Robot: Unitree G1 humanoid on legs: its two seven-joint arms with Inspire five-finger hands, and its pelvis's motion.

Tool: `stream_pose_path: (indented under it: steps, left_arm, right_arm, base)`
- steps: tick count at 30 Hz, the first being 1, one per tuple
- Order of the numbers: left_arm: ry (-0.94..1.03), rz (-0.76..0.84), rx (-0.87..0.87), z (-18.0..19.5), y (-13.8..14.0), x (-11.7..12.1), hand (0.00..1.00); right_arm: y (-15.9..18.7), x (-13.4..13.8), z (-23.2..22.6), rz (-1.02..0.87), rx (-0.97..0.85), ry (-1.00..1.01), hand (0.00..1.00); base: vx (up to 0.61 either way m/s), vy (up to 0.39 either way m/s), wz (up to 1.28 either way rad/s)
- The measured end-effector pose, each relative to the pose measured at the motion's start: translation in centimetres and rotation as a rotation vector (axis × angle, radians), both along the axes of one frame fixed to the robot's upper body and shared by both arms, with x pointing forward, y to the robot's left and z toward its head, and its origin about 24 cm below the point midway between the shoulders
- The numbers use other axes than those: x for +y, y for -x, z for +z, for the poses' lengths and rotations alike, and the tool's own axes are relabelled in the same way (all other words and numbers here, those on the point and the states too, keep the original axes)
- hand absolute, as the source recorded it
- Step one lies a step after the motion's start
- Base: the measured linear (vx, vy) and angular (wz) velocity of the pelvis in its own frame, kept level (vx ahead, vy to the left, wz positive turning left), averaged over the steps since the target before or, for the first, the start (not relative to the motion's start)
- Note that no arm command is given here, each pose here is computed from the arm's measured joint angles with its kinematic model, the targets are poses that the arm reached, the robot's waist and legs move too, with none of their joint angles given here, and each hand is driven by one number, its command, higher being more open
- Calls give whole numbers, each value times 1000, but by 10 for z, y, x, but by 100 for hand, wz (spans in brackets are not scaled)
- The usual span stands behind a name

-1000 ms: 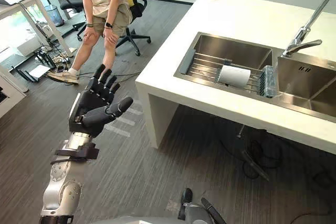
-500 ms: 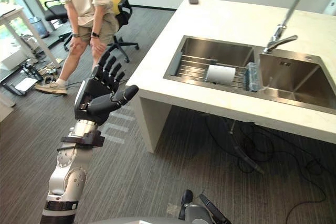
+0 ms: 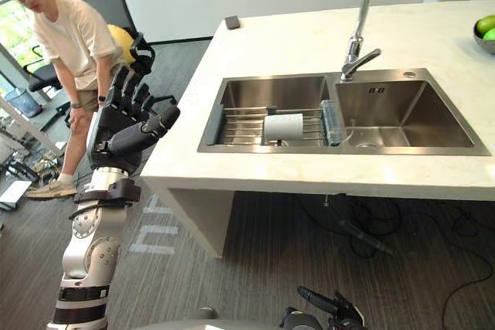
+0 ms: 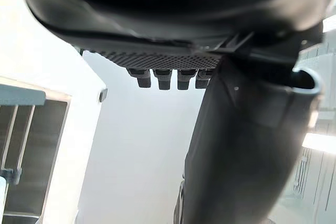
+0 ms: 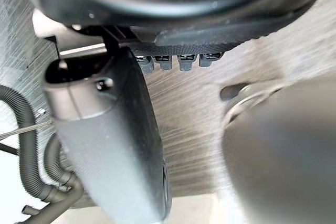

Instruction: Walk over to the sink, pick up the cup, carry it to the dishwasher, place the cup inside the dishwasher, then close the dishwasher door

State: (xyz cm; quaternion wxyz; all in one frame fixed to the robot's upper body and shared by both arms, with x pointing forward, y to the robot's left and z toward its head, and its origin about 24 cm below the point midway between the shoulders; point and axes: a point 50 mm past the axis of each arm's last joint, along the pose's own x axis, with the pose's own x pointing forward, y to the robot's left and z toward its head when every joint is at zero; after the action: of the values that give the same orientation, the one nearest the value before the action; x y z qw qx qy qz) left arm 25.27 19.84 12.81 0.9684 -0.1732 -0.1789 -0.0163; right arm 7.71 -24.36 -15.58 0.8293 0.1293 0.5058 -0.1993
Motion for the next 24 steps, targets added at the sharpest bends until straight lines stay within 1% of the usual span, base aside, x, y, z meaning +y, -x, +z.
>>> stream_pose_path:
  steps: [7, 10, 12, 14, 16, 19, 21, 24]
  left_arm:
    - [20, -18, 36, -4, 8, -9, 100]
    - [32, -18, 85, -12, 10, -9, 100]
    - [26, -19, 129, -20, 14, -9, 100]
    - [11, -35, 130, -21, 14, -12, 100]
    - [-10, -65, 135, -22, 13, -19, 100]
    - [-23, -114, 130, -22, 13, -27, 100]
    - [-43, -112, 127, -22, 14, -25, 100]
    - [-88, -100, 98, -18, 12, -19, 100]
  right_arm:
    - [1, 3, -3, 1, 47, 6, 100]
    - [3, 6, -5, 8, 66, 9, 100]
    - [4, 7, -5, -17, 72, 11, 100]
    - [3, 6, -4, -44, 62, 24, 100]
    - [-2, 3, -2, -64, 41, 39, 100]
    - [-4, 6, -3, -71, 42, 44, 100]
    - [-7, 8, -3, -78, 39, 46, 100]
    - [-2, 9, -4, -117, 51, 31, 100]
  base:
    - [93, 127, -9]
    - [68, 133, 9]
    - [133, 97, 8]
    - [129, 69, 7]
    - [140, 25, 14]
    - [127, -71, 24]
    - [125, -206, 9]
    - [124, -359, 18]
